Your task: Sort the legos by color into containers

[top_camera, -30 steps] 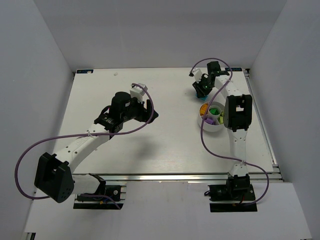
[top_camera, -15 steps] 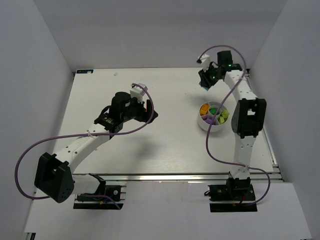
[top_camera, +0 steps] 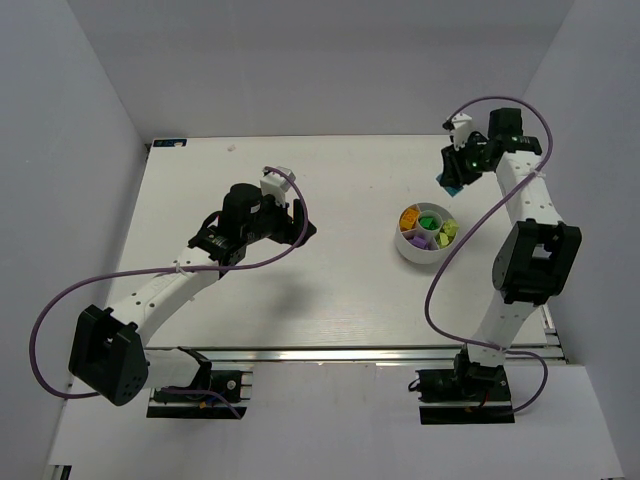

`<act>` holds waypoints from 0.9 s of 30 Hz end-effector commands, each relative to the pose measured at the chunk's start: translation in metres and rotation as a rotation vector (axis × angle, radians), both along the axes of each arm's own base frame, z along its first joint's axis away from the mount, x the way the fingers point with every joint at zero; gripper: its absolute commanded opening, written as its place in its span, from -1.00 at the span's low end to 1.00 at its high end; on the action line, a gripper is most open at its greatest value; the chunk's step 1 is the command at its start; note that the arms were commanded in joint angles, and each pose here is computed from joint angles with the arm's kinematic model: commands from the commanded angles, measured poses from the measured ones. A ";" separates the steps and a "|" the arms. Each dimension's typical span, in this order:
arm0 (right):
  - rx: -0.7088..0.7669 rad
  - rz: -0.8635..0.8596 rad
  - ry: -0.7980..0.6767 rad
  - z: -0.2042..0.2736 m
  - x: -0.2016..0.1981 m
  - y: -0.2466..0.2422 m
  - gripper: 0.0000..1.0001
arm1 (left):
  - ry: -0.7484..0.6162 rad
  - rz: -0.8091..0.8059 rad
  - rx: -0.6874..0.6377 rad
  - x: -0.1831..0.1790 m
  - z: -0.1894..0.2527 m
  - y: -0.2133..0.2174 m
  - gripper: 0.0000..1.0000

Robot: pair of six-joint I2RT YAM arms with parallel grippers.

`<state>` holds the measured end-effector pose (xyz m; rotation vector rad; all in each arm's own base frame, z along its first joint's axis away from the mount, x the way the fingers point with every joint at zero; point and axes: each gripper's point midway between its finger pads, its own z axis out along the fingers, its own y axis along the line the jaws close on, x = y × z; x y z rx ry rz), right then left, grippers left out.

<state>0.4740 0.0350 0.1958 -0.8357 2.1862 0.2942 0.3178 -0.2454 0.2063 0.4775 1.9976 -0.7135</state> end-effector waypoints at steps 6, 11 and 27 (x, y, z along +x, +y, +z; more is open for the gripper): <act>0.108 0.040 0.154 -0.023 -0.038 0.004 -0.98 | -0.030 -0.019 -0.015 -0.001 0.013 -0.002 0.65; 0.148 0.058 0.232 -0.039 -0.050 0.011 -0.91 | -0.031 -0.017 -0.011 0.000 0.012 -0.001 0.64; 0.106 0.068 0.220 -0.071 -0.045 0.005 -0.55 | -0.025 -0.020 -0.009 0.000 0.010 -0.002 0.64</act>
